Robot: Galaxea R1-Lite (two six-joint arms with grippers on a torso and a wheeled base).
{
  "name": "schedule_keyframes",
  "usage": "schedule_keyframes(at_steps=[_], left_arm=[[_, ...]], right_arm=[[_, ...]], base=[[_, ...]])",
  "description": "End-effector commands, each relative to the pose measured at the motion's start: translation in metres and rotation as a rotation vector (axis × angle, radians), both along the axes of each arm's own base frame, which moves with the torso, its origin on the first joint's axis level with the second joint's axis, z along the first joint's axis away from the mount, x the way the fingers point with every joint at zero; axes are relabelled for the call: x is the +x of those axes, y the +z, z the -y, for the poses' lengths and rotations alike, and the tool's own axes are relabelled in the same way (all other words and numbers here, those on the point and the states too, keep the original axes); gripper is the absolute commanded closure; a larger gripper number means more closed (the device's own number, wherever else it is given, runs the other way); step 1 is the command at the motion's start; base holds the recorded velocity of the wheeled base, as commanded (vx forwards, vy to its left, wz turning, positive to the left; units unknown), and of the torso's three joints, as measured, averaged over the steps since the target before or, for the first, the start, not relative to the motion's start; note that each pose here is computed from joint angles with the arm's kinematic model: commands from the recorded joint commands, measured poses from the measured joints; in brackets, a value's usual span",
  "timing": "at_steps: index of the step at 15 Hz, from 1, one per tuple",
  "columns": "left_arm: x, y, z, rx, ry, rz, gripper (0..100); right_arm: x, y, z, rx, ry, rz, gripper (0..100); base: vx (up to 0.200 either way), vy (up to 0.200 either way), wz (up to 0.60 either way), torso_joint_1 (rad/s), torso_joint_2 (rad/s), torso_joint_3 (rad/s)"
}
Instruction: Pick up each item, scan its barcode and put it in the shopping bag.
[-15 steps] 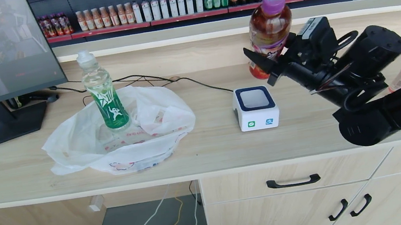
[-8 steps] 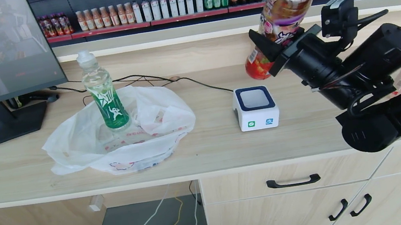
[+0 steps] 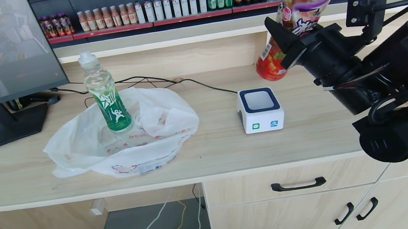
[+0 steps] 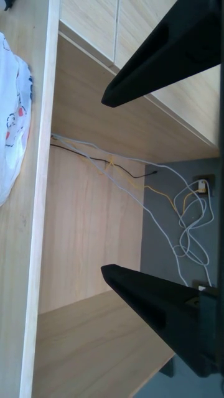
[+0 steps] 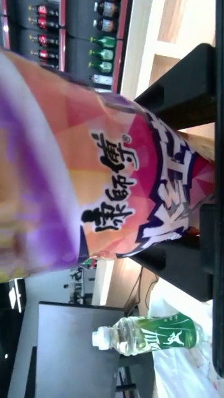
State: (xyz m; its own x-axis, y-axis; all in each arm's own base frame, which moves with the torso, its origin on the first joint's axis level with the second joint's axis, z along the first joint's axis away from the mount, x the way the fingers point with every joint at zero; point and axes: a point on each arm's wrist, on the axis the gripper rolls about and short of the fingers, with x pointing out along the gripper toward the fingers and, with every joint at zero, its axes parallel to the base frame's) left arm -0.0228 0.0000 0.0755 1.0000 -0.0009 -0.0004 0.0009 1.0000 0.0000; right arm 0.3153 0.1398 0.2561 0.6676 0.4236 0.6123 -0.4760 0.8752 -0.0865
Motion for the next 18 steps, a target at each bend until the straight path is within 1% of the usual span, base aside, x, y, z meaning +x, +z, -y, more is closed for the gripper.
schedule_keyframes(at_steps=[1, 7, 18], left_arm=[[0.0, 0.0, 0.0, 0.0, 0.001, 0.0, 0], [0.0, 0.0, 0.0, 0.0, 0.001, 0.0, 0], [0.0, 0.0, 0.0, -0.003, 0.001, 0.0, 0]], right_arm=[[-0.007, 0.0, -0.005, 0.018, 0.001, -0.014, 100], [-0.013, -0.01, -0.005, 0.034, -0.042, -0.072, 100], [-0.011, -0.012, -0.005, 0.046, -0.03, -0.084, 100]], base=[[0.0, 0.0, 0.0, 0.0, 0.0, 0.0], [0.0, 0.0, 0.0, 0.0, 0.0, 0.0], [0.0, 0.2, 0.0, 0.001, 0.0, 0.003]])
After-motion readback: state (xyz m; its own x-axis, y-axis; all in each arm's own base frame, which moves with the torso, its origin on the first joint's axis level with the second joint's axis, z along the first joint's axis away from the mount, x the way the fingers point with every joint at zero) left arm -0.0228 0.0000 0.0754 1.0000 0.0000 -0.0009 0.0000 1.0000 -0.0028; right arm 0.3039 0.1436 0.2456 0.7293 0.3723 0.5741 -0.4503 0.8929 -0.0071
